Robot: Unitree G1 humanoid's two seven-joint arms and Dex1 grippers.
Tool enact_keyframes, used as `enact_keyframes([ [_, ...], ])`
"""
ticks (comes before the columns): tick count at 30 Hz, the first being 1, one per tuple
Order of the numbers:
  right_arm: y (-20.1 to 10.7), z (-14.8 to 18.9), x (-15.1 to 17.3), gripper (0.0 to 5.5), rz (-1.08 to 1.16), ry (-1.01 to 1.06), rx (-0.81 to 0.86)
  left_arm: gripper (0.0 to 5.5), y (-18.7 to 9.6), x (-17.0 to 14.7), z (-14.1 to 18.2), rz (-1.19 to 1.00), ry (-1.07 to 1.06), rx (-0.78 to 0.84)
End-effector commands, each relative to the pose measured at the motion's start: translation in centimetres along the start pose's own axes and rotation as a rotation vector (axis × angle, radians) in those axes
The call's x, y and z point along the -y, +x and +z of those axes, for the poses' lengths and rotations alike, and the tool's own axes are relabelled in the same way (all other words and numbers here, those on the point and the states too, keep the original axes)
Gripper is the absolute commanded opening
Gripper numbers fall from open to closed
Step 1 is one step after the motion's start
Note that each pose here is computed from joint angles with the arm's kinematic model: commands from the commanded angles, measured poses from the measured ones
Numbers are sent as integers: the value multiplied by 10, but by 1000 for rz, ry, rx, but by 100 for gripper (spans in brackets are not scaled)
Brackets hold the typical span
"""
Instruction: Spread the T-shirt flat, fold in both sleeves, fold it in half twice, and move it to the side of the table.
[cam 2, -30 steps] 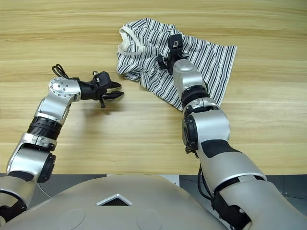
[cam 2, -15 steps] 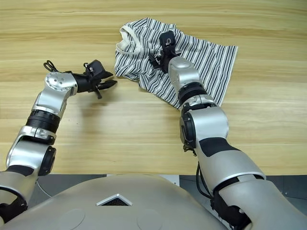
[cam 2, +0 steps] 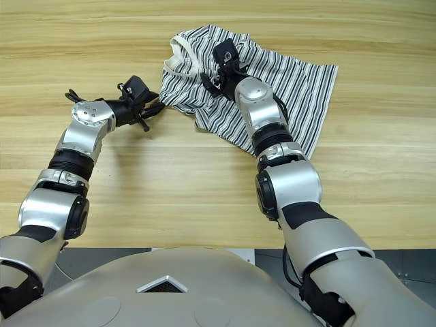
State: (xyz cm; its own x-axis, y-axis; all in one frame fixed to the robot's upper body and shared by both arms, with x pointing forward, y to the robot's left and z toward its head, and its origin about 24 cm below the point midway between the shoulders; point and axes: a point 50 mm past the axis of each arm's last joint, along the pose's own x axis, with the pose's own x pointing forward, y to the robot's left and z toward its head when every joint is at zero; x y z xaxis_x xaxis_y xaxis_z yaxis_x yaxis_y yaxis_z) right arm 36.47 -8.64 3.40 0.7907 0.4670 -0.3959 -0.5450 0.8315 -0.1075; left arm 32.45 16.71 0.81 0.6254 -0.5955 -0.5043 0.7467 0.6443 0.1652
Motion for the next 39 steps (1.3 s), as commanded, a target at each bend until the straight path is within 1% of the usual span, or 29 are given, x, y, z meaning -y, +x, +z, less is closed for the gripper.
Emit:
enact_keyframes([
  [1, -3, -23, -11, 378, 82, -168, -78, 146, 3, -6, 14, 39, -45, 79],
  [3, -5, -30, -20, 378, 149, -223, -88, 146, 3, -8, 21, 48, -70, 116],
  [4, -6, -28, -23, 378, 176, -243, -57, 146, 3, -9, 23, 54, -80, 132],
  [8, -14, 5, -31, 378, 251, -235, 185, 146, 6, -9, 28, 68, -103, 161],
  [13, -23, 26, -34, 378, 271, -237, 278, 146, 10, -4, 27, 58, -113, 161],
  [18, -27, 29, -32, 378, 264, -254, 236, 146, 12, -3, 27, 55, -116, 161],
  [20, -30, 24, -36, 378, 298, -257, 197, 146, 13, -3, 28, 55, -115, 162],
  [23, -32, 8, -39, 378, 332, -273, 103, 146, 13, -3, 28, 54, -115, 165],
  [27, -30, 6, -29, 378, 276, -249, 85, 146, 12, -4, 27, 60, -112, 163],
  [32, -30, 12, -22, 378, 232, -221, 111, 146, -5, -36, 16, 286, -148, 42],
  [34, -28, 13, -23, 378, 215, -215, 119, 146, -9, -40, 14, 303, -148, 34],
  [39, -24, -8, -53, 378, 291, -300, 54, 146, -7, -40, 15, 300, -145, 35],
])
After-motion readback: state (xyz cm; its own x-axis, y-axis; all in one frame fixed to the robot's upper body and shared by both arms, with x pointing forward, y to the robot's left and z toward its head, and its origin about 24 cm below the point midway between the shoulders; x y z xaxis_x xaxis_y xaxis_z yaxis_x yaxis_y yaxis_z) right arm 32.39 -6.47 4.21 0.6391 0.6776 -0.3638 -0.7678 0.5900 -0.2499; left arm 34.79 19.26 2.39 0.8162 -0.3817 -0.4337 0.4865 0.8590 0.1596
